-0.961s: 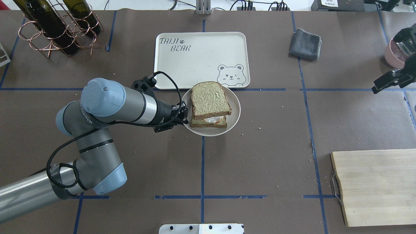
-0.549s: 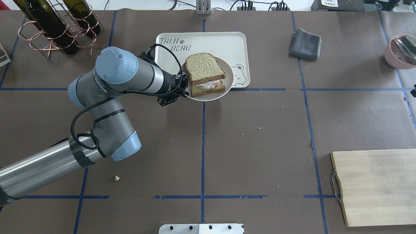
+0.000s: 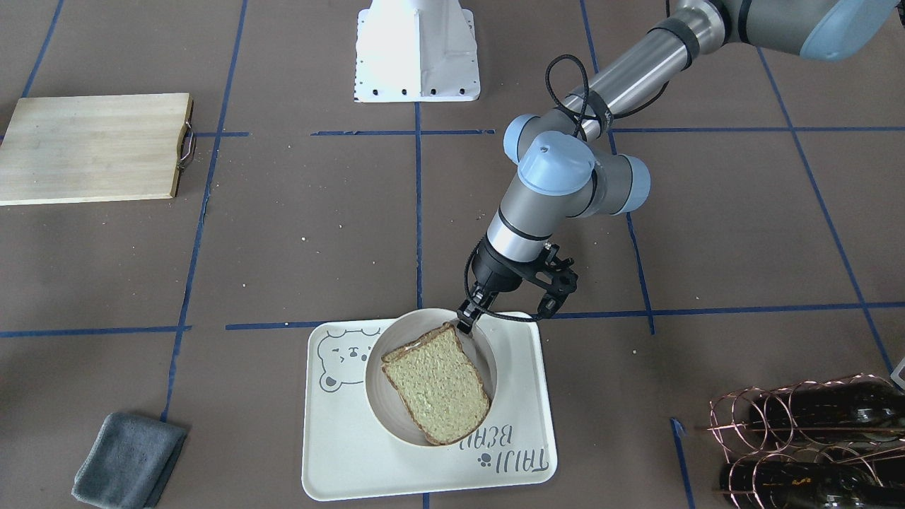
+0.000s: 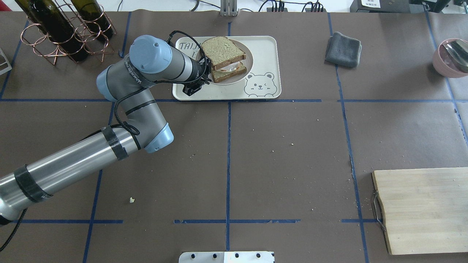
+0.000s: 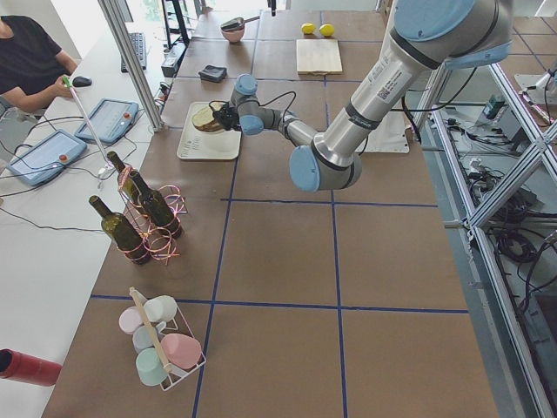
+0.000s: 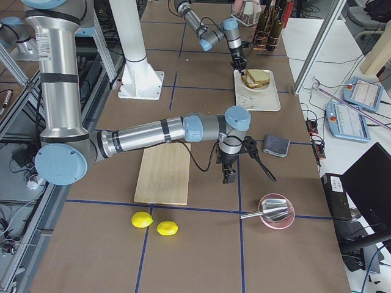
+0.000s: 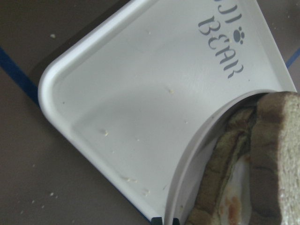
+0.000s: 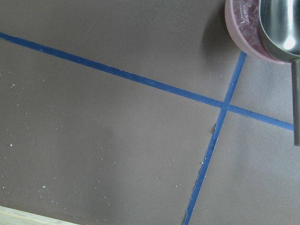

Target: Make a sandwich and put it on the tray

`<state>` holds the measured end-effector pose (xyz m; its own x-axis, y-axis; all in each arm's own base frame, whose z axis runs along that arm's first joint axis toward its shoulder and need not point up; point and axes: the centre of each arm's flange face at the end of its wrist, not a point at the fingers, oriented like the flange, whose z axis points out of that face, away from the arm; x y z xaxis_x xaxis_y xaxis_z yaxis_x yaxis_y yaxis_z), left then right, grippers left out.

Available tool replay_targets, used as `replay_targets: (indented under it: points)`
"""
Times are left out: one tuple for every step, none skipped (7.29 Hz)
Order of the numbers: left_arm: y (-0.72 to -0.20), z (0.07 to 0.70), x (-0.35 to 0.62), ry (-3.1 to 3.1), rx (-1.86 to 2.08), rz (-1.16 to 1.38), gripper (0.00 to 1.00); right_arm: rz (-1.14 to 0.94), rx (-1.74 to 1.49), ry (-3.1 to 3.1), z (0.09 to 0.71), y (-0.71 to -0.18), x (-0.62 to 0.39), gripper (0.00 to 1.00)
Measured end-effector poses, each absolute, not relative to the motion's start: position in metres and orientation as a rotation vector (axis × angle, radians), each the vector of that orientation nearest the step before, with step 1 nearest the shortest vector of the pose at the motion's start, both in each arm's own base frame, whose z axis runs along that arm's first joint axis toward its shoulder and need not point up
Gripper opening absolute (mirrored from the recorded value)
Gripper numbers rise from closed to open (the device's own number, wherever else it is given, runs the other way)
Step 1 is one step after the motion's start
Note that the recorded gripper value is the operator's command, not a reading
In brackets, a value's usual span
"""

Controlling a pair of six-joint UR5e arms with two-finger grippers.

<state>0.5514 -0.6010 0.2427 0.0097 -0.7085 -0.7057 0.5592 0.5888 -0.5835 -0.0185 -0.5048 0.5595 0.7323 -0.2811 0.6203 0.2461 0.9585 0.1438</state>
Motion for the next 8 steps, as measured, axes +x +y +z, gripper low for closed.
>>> replay_targets:
  points:
    - [-0.613,0.247,0.562,1.200,-0.135,-1.034,0.00,-0.284,0.051,-0.692,0.561,-0.506,-0.017,1.00]
    - [-0.620,0.248,0.569,1.192,-0.127,-1.053,0.33,-0.278,0.049,-0.693,0.562,-0.506,-0.016,1.00]
    - [-0.623,0.248,0.573,1.193,-0.123,-1.056,0.52,-0.272,0.049,-0.695,0.562,-0.507,-0.014,1.00]
    - [-0.623,0.246,0.574,1.206,-0.119,-1.051,1.00,-0.269,0.050,-0.697,0.561,-0.507,-0.013,1.00]
    - [-0.622,0.245,0.573,1.219,-0.112,-1.041,1.00,-0.265,0.052,-0.698,0.561,-0.508,-0.011,1.00]
    - [-0.620,0.248,0.570,1.224,-0.096,-1.020,1.00,-0.264,0.054,-0.698,0.560,-0.508,-0.011,1.00]
    - [-0.613,0.257,0.560,1.231,-0.062,-0.973,1.00,-0.264,0.056,-0.699,0.559,-0.509,-0.010,1.00]
    - [-0.604,0.266,0.543,1.241,-0.011,-0.909,1.00,-0.264,0.059,-0.699,0.557,-0.510,-0.010,1.00]
